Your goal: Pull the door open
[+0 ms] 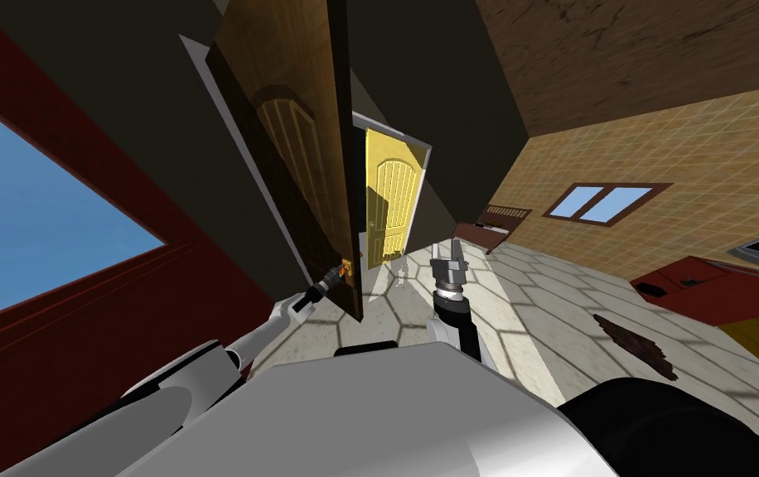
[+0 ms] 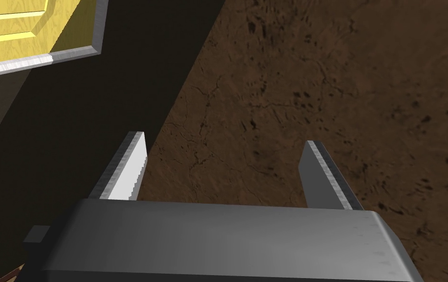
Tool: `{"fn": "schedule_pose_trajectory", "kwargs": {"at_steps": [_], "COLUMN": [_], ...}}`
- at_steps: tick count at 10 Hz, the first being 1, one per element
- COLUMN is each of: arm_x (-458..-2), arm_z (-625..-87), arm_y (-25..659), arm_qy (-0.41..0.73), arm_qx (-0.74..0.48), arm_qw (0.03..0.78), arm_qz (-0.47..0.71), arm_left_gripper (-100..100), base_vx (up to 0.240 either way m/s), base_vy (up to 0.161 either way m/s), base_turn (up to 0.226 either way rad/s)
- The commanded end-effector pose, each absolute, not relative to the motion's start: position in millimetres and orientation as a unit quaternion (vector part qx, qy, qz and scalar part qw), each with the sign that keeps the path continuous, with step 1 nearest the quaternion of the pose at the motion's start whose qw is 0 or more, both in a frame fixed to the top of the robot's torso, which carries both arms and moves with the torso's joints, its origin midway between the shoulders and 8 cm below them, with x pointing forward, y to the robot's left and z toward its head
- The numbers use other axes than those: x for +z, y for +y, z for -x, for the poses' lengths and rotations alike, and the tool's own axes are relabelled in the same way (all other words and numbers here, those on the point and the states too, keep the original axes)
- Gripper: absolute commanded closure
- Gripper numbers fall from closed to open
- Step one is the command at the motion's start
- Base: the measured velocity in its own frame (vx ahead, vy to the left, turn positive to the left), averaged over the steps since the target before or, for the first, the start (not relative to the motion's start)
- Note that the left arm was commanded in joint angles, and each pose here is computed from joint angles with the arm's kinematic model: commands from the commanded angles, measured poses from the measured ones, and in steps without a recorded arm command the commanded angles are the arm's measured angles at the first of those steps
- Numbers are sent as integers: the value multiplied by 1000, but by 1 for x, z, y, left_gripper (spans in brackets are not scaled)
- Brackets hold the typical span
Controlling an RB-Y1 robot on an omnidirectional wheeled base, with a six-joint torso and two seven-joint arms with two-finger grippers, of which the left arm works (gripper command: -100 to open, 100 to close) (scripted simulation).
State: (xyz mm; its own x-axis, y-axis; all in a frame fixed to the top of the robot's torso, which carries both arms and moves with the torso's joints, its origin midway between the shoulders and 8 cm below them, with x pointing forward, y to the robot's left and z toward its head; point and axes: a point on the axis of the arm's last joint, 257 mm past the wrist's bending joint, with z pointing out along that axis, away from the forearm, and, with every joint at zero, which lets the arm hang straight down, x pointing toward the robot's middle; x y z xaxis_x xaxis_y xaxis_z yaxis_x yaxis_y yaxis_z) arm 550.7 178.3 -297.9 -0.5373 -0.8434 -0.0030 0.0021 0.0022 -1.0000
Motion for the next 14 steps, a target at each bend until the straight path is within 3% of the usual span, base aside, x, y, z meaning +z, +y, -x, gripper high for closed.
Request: {"fn": "schedule_pose_trajectory", "kwargs": {"at_steps": [1, 14], "arm_x": [-298, -300], "arm_z": [-550, -547], "arm_y": [182, 171], "arm_qy": [621, 624], "arm_qx": [-619, -623], "arm_qw": [341, 333], "arm_qz": [339, 334], "arm_left_gripper": [100, 100], "base_vx": [-12, -4], "base_vy": [23, 8], "base_turn": [65, 22]}}
